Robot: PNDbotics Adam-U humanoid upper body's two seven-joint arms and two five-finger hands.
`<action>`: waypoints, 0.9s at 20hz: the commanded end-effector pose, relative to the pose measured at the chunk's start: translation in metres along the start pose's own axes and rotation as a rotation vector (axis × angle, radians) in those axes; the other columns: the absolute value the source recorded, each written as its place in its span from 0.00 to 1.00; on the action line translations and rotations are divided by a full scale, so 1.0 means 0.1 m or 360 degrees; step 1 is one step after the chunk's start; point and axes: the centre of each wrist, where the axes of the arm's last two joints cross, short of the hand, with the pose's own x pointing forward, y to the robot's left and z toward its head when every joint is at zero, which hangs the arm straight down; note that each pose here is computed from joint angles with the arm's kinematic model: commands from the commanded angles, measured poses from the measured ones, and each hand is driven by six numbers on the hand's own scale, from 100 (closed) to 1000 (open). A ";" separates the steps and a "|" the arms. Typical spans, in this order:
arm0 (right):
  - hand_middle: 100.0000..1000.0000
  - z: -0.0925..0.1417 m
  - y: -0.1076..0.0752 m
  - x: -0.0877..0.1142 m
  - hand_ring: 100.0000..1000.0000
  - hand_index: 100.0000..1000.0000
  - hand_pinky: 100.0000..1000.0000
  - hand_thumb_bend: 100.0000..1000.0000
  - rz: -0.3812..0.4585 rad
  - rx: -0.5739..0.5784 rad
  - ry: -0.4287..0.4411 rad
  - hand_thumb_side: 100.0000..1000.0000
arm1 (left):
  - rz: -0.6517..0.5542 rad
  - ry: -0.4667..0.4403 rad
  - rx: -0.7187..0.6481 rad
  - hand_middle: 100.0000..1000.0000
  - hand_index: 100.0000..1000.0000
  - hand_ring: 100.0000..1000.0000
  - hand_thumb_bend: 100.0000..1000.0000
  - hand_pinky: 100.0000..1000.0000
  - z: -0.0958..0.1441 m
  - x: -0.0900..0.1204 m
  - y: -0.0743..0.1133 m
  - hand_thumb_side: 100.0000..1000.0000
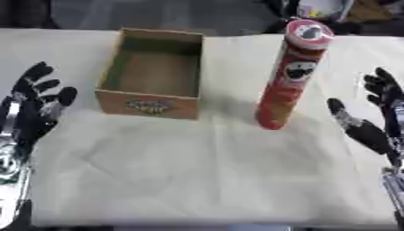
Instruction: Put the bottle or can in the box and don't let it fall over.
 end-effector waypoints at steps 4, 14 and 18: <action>0.86 -0.04 -0.05 0.03 0.90 1.00 0.90 0.47 0.0032 0.0021 -0.0026 0.31 | -0.0010 -0.0028 0.0016 0.86 0.94 0.83 0.75 0.73 -0.02 0.05 0.05 0.57; 0.86 -0.04 -0.02 0.04 0.91 1.00 0.90 0.47 0.0045 0.0102 -0.0020 0.33 | -0.0004 -0.0021 0.0012 0.85 0.94 0.83 0.75 0.72 -0.02 0.04 0.04 0.57; 0.86 -0.09 0.04 0.07 0.91 1.00 0.90 0.47 0.0047 0.0199 -0.0043 0.33 | -0.0003 -0.0020 0.0008 0.85 0.94 0.83 0.76 0.72 -0.02 0.03 0.04 0.57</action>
